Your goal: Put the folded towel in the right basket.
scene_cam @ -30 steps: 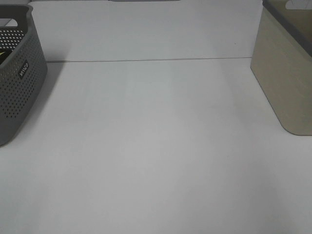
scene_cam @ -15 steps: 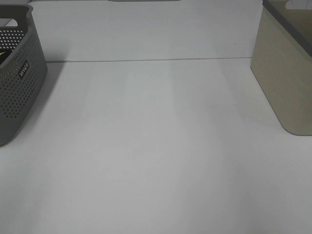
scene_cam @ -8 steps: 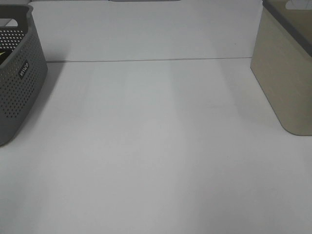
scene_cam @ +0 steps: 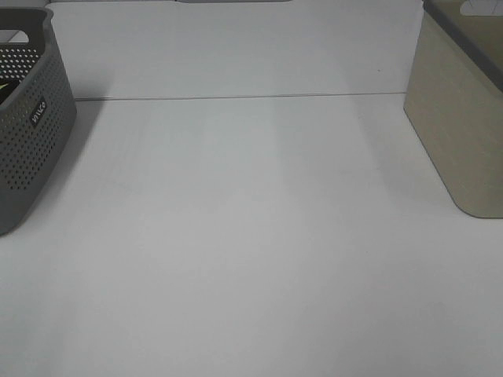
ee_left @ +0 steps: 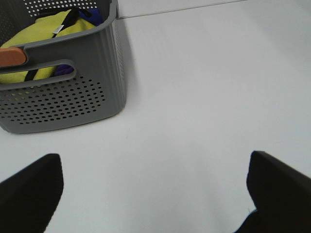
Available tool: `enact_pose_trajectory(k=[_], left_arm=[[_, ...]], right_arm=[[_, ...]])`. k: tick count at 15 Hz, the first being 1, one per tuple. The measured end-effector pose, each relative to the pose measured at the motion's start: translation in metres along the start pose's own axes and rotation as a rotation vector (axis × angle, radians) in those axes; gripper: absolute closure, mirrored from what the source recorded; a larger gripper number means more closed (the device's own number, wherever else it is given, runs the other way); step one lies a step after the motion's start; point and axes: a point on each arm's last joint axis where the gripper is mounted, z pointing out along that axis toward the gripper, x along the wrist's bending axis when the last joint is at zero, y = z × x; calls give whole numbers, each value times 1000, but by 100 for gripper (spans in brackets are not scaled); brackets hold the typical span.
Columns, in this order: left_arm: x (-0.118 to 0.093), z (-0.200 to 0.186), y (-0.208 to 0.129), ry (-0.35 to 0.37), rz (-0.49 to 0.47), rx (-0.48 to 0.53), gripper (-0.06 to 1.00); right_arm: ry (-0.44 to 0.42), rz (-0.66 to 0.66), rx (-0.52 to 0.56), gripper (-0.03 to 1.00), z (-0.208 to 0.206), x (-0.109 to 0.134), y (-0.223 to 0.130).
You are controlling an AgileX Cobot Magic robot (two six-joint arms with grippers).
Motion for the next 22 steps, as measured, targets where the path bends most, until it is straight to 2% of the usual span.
enact_pose_trajectory(k=[2, 7, 11, 22], left_arm=[[0, 0, 0, 0, 0, 0, -3], [0, 0, 0, 0, 0, 0, -3], [0, 0, 0, 0, 0, 0, -3], [0, 0, 0, 0, 0, 0, -3]], right_arm=[[-17, -6, -33, 22, 8, 0, -20], [-33, -21, -195, 22, -7, 3, -34], [-87, -43, -339, 22, -15, 1, -49], [-88, -40, -340, 22, -15, 1, -49]])
